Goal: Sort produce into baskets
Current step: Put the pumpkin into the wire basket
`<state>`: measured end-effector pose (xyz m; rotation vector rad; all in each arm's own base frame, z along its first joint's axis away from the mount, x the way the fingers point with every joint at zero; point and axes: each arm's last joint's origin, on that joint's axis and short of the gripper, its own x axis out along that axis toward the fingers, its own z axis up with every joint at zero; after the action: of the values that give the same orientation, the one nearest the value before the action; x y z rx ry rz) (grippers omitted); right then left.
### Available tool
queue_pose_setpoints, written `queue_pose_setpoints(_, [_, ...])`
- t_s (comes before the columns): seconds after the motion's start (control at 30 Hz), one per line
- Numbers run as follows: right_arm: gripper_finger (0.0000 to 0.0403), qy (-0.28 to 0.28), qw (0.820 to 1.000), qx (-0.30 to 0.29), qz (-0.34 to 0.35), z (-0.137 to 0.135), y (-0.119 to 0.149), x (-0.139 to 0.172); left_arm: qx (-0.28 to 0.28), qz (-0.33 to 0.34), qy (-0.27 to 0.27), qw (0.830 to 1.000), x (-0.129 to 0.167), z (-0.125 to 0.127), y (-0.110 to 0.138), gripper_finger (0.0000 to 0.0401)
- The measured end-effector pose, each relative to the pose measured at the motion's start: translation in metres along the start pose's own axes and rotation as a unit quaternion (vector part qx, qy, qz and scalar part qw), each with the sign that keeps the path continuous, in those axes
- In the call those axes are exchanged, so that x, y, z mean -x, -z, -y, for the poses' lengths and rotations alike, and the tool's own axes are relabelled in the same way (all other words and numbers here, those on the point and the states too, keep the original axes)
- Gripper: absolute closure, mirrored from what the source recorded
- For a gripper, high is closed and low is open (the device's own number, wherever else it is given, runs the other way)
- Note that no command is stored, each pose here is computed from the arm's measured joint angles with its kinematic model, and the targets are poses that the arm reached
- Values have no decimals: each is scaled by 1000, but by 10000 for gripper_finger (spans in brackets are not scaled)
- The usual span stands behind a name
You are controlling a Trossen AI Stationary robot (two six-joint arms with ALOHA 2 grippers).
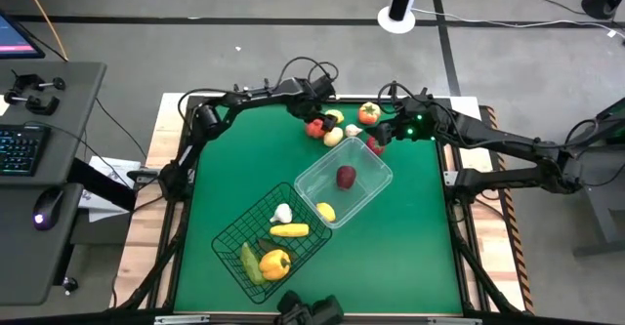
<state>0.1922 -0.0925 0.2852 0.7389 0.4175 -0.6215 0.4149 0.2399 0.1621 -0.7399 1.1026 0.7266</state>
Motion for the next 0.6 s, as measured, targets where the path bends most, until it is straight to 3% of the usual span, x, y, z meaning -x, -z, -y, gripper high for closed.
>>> queue_pose_setpoints(0.4, [36,0,1000,-7,0,0,0,0,-72,-24,12,997,7,10,10,11])
queue_pose_setpoints(0.6, [36,0,1000,-7,1,0,0,0,-108,68,32,991,75,14,0,27])
